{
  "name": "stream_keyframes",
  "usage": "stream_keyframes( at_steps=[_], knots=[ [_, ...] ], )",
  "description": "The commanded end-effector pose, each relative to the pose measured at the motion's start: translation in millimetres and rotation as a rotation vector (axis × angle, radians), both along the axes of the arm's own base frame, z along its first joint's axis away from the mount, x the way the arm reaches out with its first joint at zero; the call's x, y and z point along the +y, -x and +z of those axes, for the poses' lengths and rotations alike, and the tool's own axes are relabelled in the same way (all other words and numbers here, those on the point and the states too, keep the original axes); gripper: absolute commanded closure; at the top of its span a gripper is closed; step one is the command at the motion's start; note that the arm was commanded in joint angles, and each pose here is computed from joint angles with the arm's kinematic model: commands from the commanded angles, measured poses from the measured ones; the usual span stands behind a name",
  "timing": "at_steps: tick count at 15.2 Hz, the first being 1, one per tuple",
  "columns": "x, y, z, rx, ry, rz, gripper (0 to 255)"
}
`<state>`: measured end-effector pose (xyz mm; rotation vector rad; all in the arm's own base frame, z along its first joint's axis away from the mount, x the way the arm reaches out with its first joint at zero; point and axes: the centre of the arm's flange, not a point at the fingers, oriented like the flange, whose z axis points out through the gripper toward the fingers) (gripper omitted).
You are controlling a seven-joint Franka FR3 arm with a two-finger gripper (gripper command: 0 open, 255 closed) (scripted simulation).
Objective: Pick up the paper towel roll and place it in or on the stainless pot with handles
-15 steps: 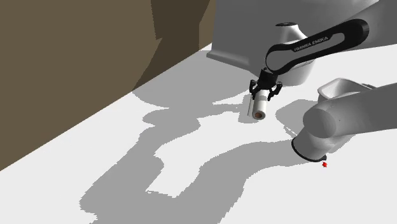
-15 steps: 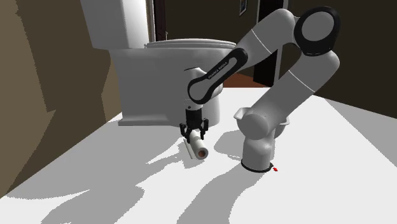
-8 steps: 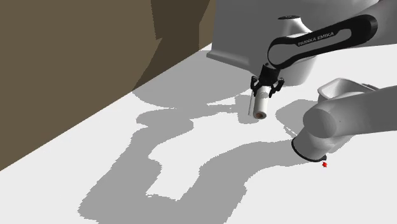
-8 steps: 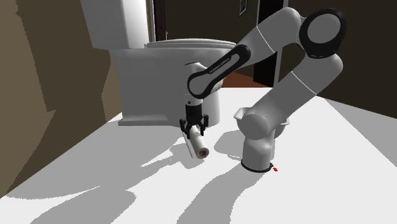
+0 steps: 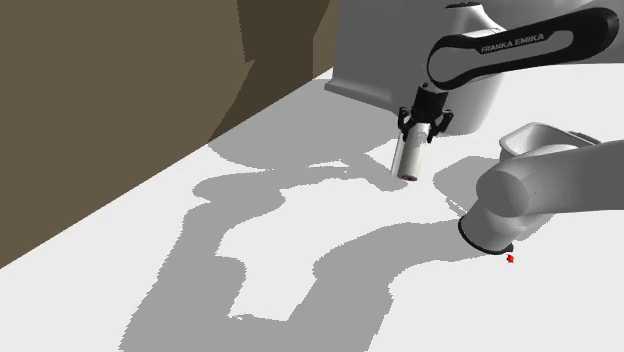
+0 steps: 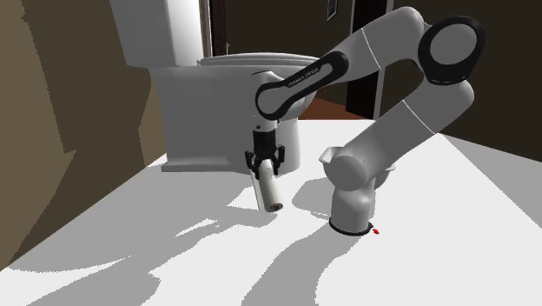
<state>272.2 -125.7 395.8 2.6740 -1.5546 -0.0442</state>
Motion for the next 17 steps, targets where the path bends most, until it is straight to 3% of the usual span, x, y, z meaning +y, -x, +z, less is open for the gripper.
stream_keyframes(
  at_steps=[1, 17],
  knots=[
    [1, 0, 11, 0.000, 0.000, 0.000, 255],
    [1, 0, 95, 0.000, 0.000, 0.000, 255]
  ],
)
